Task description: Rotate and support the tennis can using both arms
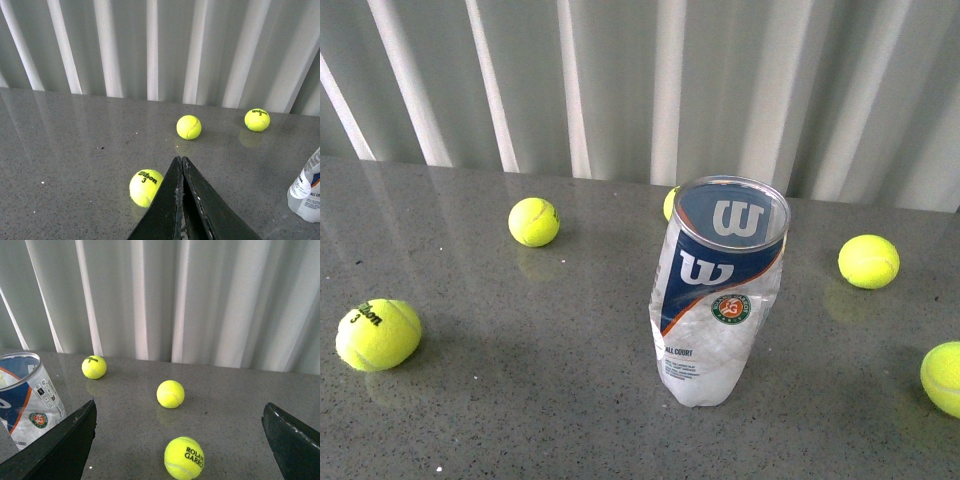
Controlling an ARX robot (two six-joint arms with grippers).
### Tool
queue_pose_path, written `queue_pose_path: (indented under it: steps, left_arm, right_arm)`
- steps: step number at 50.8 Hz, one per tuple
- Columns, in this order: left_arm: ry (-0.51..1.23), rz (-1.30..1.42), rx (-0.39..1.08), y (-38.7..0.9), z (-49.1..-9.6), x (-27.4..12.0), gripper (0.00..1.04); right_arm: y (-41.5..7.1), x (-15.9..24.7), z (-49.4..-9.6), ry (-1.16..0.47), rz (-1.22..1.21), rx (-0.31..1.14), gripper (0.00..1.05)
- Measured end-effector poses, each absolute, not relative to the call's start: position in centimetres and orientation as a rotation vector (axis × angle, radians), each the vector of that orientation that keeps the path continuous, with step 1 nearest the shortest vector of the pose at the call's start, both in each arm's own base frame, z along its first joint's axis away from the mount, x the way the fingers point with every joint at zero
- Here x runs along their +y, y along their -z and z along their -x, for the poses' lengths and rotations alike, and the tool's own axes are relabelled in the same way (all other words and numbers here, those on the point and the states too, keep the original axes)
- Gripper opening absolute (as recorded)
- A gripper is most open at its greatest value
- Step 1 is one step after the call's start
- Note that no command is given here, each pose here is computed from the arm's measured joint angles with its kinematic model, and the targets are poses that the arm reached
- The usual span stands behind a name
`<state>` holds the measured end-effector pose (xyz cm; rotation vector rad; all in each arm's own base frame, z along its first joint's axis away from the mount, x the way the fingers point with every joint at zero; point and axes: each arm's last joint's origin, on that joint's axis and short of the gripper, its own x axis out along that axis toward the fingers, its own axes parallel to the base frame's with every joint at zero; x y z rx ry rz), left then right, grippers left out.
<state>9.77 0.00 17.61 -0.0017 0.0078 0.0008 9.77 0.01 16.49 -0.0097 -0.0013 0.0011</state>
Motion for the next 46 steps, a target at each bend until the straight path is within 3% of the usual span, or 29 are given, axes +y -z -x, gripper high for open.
queue_pose_path:
  steps: [26, 46]
  left_arm:
    - [0.000, 0.003, -0.019, -17.16, -9.63, 0.00, 0.05]
    - [0.000, 0.002, -0.019, -17.16, -9.63, 0.00, 0.67]
  right_arm:
    - [-16.49, 0.01, -9.77, -0.001, 0.010, -0.001, 0.98]
    - [-16.49, 0.01, -9.77, -0.001, 0.010, -0.001, 0.98]
